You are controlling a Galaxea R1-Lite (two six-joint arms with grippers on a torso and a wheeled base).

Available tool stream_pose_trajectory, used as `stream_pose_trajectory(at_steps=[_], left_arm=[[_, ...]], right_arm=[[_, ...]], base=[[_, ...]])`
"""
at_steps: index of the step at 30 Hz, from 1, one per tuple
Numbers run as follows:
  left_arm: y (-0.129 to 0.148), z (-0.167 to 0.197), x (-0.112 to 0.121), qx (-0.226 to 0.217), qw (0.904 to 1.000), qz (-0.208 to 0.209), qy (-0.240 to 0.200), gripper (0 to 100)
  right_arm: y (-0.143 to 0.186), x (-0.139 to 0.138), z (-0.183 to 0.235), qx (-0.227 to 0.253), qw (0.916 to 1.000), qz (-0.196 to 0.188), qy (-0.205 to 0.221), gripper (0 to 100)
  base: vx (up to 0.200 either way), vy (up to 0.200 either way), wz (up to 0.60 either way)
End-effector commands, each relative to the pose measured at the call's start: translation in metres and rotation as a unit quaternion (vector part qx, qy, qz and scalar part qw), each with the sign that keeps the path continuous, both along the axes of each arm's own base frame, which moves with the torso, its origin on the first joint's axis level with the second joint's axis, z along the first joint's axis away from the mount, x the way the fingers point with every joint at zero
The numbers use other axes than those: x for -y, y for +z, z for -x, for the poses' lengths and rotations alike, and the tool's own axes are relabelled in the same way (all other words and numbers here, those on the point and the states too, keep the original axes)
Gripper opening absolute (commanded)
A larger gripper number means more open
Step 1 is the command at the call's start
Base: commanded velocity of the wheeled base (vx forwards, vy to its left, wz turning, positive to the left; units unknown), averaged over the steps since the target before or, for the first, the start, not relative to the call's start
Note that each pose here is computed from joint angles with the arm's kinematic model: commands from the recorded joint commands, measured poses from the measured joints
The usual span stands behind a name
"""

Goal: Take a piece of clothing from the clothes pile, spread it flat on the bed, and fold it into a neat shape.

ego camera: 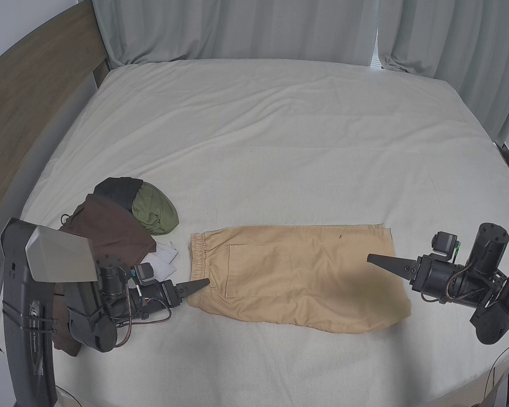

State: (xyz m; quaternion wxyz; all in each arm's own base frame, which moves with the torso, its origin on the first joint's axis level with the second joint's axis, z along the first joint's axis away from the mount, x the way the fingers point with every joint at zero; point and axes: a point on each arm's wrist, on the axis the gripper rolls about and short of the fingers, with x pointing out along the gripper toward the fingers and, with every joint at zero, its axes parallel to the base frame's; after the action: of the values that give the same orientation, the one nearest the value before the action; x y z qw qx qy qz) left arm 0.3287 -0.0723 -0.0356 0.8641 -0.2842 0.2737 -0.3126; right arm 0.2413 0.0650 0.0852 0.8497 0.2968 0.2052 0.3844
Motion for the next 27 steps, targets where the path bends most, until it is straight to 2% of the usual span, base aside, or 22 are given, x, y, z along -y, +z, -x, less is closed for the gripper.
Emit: stream_pose_trajectory(at_steps=[1,13,22,27], left_arm=[[-0.01,0.001,0.002,-0.014,0.9999,-0.002,-0.003,100],[-0.021,0.006,0.015,-0.037,0.9991,-0.001,-0.021,100],[-0.009,0.0,0.028,-0.061,0.9967,0.053,-0.013,100],[0.002,-0.01,0.034,-0.056,0.9951,0.08,0.014,100]], right_arm=[[-0.001,0.0,0.0,-0.001,1.0,0.0,0.001,100],[0.0,-0.001,0.0,-0.001,1.0,0.0,0.001,100],[-0.001,-0.001,0.0,-0.001,1.0,0.001,0.002,100],[0.001,-0.001,0.001,0.003,1.0,0.001,0.002,100]], base=[[0.0,0.0,0.0],[0.0,0.0,0.0],[0.0,0.0,0.0],[0.0,0.0,0.0]])
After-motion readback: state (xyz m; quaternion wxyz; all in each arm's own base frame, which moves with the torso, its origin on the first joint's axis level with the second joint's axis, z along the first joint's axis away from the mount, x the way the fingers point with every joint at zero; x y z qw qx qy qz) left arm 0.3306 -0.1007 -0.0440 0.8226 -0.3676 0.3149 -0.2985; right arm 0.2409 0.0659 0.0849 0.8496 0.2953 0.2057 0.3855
